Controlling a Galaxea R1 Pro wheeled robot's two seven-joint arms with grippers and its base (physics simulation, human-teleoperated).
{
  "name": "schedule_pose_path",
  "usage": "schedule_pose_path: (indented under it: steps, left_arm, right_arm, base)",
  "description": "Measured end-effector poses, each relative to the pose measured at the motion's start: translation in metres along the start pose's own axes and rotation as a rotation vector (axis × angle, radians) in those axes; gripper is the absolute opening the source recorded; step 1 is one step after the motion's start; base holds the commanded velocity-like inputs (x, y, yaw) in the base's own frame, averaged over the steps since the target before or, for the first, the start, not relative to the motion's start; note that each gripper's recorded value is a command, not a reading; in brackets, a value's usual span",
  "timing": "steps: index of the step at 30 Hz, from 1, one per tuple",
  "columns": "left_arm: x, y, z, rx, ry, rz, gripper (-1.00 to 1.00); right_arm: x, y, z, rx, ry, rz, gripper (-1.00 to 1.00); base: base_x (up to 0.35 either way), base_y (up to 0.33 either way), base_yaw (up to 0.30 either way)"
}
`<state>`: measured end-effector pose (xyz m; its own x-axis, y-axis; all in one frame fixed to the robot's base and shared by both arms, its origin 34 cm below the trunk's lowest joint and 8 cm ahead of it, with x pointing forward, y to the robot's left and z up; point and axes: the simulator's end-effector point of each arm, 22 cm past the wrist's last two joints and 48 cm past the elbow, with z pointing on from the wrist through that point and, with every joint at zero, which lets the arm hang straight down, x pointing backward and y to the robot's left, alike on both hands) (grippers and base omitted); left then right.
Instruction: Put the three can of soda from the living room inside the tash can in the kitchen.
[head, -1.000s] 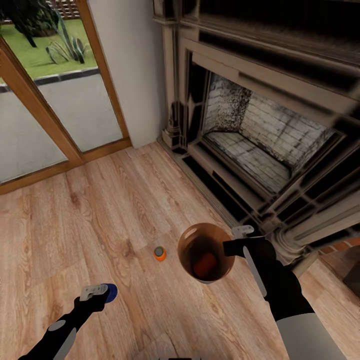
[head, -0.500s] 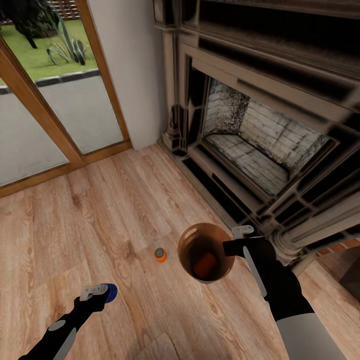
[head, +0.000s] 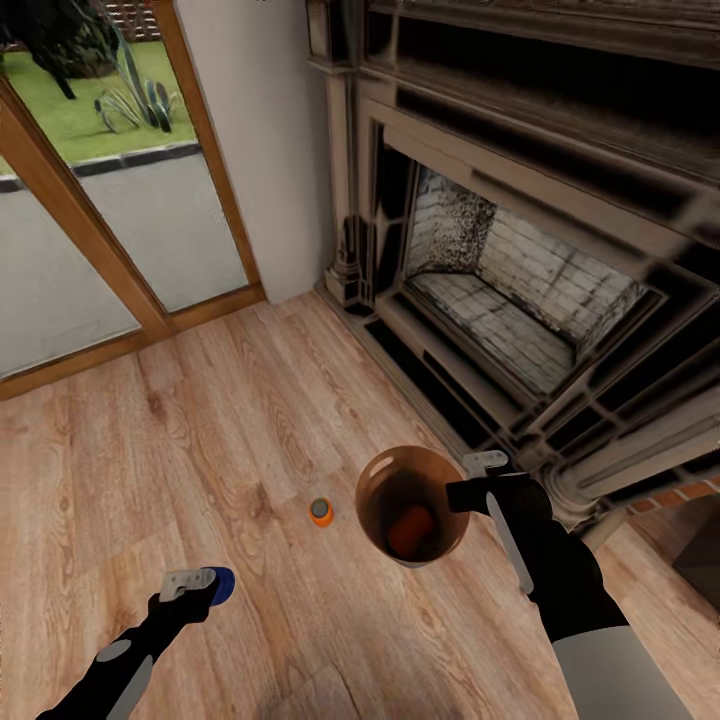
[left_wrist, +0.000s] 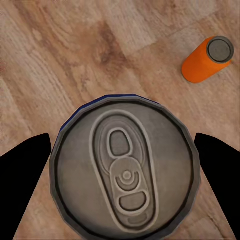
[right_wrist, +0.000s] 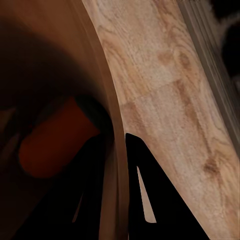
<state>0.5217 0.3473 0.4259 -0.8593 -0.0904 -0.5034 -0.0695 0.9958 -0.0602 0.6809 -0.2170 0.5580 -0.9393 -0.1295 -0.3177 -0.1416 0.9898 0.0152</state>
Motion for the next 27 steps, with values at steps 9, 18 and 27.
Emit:
schedule_pose_path:
  steps: [9,18,27]
  left_arm:
    - [-0.009,-0.001,-0.013,0.0,0.0,0.0,-1.0]
    - [-0.017,-0.002,-0.026,0.0,0.0,0.0,-1.0]
    - [-0.025,-0.003,-0.039,0.0,0.0,0.0,-1.0]
  right_arm:
    - [-0.006,0.0,-0.015,0.0,0.0,-0.001,-1.0]
    - [-0.011,0.0,-0.029,0.0,0.001,0.0,-1.0]
    - [-0.016,0.0,-0.043,0.0,0.001,0.0,-1.0]
  base:
    - [0.0,0.0,0.0]
    - [0.0,0.0,0.0]
    - [0.0,0.0,0.0]
